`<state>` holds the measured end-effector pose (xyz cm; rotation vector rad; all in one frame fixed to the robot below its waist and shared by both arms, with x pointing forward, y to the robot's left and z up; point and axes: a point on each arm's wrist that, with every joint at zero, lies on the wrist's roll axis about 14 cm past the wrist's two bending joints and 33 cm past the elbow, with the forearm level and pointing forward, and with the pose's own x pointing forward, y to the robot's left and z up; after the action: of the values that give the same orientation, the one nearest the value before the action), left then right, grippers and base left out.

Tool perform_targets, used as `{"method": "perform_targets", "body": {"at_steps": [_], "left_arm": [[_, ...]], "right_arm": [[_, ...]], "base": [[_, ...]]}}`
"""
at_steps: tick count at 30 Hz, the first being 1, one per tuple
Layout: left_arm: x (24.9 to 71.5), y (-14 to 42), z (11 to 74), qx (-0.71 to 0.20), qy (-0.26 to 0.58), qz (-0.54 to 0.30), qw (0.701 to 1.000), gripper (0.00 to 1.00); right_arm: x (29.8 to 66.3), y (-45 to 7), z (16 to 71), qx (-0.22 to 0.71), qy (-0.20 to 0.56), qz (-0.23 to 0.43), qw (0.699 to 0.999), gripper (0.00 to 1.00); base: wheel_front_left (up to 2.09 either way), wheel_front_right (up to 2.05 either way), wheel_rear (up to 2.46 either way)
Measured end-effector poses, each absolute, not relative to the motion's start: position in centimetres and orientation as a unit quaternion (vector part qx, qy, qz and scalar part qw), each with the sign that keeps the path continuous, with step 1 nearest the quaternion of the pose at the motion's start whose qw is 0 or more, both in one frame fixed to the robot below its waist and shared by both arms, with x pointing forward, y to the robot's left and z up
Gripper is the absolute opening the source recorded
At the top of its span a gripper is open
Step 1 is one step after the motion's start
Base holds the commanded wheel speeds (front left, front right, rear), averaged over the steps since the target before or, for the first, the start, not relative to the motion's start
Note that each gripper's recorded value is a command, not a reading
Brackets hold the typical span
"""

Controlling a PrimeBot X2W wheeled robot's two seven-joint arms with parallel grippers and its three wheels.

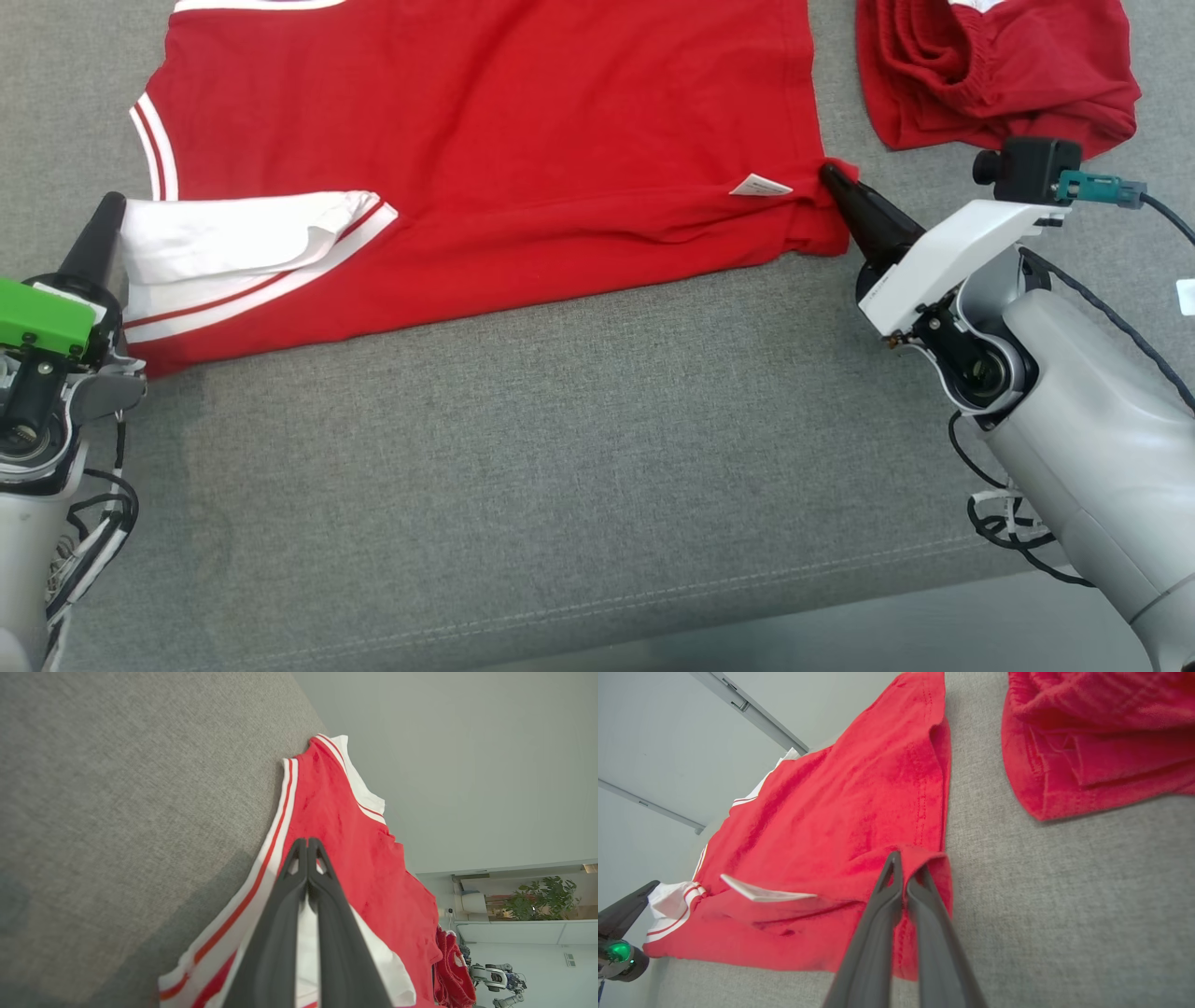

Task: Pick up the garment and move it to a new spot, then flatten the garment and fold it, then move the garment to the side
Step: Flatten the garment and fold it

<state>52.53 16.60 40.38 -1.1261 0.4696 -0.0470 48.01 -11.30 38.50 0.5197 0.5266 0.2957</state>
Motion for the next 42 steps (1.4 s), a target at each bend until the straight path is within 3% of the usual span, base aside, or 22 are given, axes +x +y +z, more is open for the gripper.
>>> {"method": "perform_targets", "body": {"at_steps": [1,2,3,4,5,13,24,28,42], "left_arm": [[52.6,16.6,40.2,-0.529,0.222,-0.018,0.819,0.0],[52.7,16.7,40.1,-0.53,0.22,-0.014,0.819,0.0],[52.9,16.8,40.1,-0.532,0.217,-0.009,0.819,0.36],[53.0,16.8,40.0,-0.534,0.214,-0.006,0.818,0.49],[53.2,16.7,40.0,-0.536,0.213,-0.003,0.817,1.0],[54.7,15.8,40.8,-0.543,0.188,-0.005,0.818,1.0],[54.5,15.9,41.6,-0.368,0.16,-0.068,0.913,1.0],[53.9,15.5,42.0,-0.329,0.149,-0.085,0.929,1.0],[49.1,13.2,43.1,-0.254,0.134,-0.146,0.947,1.0]], "right_arm": [[48.0,-11.3,38.5,0.253,0.256,0.144,0.922,0.77],[48.1,-11.3,38.5,0.253,0.255,0.143,0.922,1.0],[48.1,-11.4,38.5,0.253,0.254,0.142,0.923,1.0],[48.1,-11.4,38.4,0.252,0.253,0.141,0.923,1.0],[48.2,-11.4,38.5,0.251,0.252,0.14,0.924,1.0],[48.7,-11.6,38.8,0.254,0.233,0.136,0.929,1.0],[49.6,-13.1,40.4,0.226,0.172,0.127,0.95,1.0],[49.4,-13.2,40.5,0.221,0.172,0.127,0.951,1.0],[47.1,-12.1,41.2,0.136,0.16,0.175,0.962,1.0]], "base": [[0.0,0.0,0.0],[0.0,0.0,0.0],[0.0,0.0,0.0],[0.0,0.0,0.0],[0.0,0.0,0.0],[0.0,0.0,0.0],[0.0,0.0,0.0],[0.0,0.0,0.0],[0.0,0.0,0.0]]}}
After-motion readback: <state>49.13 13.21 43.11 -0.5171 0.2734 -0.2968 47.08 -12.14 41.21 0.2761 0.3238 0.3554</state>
